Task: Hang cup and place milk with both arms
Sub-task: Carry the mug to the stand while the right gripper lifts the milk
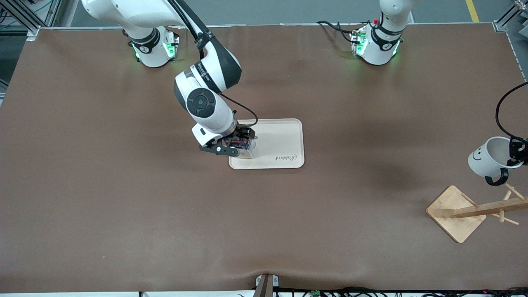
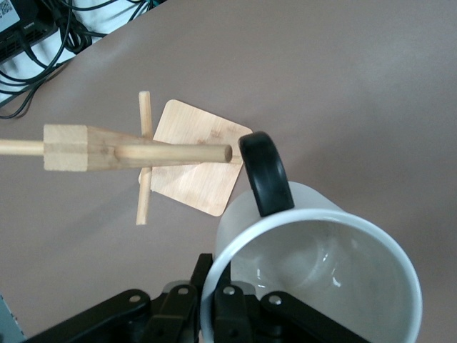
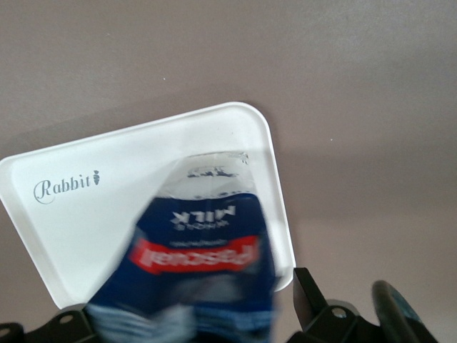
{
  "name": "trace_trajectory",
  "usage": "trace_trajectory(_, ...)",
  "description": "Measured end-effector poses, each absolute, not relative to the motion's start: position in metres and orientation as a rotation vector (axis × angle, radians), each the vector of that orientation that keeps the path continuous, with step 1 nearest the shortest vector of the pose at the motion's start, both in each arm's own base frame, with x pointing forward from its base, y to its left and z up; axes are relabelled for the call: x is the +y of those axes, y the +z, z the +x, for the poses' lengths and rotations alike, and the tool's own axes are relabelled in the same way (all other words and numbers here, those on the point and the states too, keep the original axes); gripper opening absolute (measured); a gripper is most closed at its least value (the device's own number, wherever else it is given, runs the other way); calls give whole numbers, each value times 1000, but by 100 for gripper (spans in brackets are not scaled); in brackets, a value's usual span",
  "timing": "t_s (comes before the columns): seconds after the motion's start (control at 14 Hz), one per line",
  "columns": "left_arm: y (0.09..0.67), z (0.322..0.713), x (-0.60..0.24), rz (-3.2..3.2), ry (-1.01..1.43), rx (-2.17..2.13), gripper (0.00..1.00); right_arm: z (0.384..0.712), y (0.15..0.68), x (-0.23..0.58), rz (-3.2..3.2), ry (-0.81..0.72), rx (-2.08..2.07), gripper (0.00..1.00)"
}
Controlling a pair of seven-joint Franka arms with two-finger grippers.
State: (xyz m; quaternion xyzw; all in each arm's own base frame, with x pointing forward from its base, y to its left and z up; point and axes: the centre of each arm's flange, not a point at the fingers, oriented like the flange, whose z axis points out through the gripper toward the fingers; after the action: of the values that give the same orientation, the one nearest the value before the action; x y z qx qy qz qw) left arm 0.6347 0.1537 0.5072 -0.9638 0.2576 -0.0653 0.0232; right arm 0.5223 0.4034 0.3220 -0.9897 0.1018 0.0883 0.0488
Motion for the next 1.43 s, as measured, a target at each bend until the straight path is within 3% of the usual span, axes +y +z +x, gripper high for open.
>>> trace_trajectory(0.29,508,638,155,-2969,-213,849,5,523,323,403,-3015,266,312,100)
trace_trajectory(0.5,512,640,156,-2964,-225,854,5,527,325,399,-3013,261,325,74)
trace_trajectory(0.79,510,644,159,-2962,-235,875,5,531,327,393,-3016,280,346,71)
trace_trajectory(0.86,508,645,161,-2964,-233,883,5,534,330,389,-3013,311,372,67)
trace_trajectory(1.07,500,648,164,-2976,-226,888,5,556,382,367,-2943,486,520,66)
trace_trajectory(1.43,501,653,171,-2977,-248,886,5,598,442,242,-2910,670,524,66)
